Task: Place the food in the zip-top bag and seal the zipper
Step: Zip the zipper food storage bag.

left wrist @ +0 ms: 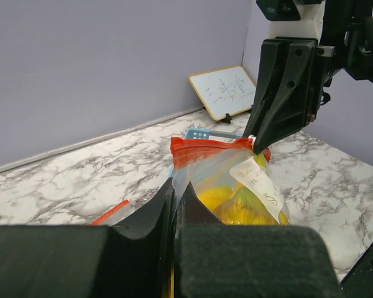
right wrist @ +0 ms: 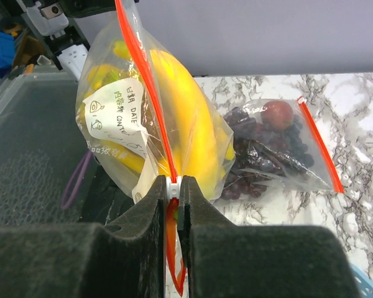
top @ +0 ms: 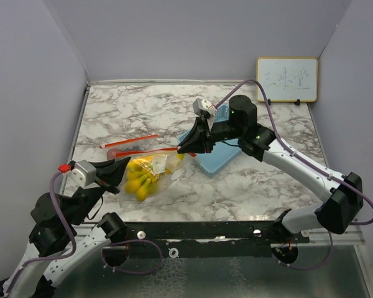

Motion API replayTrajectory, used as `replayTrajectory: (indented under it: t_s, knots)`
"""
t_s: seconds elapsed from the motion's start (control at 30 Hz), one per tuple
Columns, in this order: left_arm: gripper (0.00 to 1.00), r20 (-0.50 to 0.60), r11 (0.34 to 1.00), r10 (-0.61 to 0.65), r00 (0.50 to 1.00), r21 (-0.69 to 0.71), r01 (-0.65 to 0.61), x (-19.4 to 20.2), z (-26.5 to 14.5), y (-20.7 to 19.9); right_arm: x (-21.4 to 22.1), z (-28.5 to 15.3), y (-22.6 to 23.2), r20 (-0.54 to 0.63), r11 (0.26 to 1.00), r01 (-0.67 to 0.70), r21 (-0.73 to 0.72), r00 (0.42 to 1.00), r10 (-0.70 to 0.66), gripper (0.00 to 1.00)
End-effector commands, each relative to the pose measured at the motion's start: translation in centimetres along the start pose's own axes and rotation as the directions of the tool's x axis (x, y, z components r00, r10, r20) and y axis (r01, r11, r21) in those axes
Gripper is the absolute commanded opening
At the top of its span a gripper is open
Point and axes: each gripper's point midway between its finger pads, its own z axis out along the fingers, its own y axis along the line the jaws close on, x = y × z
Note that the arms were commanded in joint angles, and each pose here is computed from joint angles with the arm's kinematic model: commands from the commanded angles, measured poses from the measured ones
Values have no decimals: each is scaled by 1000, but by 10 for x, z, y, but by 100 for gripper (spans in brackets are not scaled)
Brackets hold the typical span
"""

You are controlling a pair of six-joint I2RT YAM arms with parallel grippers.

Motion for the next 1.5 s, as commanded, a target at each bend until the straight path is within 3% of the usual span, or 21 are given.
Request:
replayTrajectory:
  t_s: [0.0,0.07,0.17,0.23,0.27,0.37,0.53,0.73,0.97,1.2,1.4,1.47]
  knots:
    - [0,216,995,-32,976,-90,52,-54,-4,17,9,-12,-14,-31,997,-78,20,996,79,2]
    - [3,179,997,-28,984,-72,41,-45,5,12,5,-12,-14,-40,996,-83,17,996,83,3]
    - [39,133,997,-15,991,-77,26,-32,12,12,-3,-15,-14,-47,997,-74,33,996,76,2]
    - [93,122,995,-13,992,-97,25,-29,14,15,-5,-18,-12,-48,997,-68,48,996,71,2]
    - [98,120,994,-5,993,-104,17,-29,14,16,-5,-19,-12,-49,996,-67,56,996,70,2]
    - [99,115,996,25,993,-85,-15,-29,15,13,0,-22,-9,-53,995,-74,64,996,78,2]
    - [99,97,986,95,991,131,-107,-15,28,-25,8,-22,-5,-71,994,-102,47,992,105,2]
    - [99,-53,895,176,983,425,-137,37,52,-76,10,-24,1,-75,993,-112,35,991,114,2]
    - [99,-159,857,226,961,502,-118,77,67,-87,9,-26,10,-75,994,-107,2,992,106,2]
    - [98,-231,868,241,943,485,-103,100,77,-84,4,-29,26,-64,995,-72,-65,996,68,2]
    - [72,-259,866,229,938,495,-74,109,83,-88,-2,-33,33,-47,996,-47,-74,998,44,2]
    - [71,-279,874,219,935,483,-61,114,86,-87,-3,-33,35,-45,995,-49,-84,998,46,2]
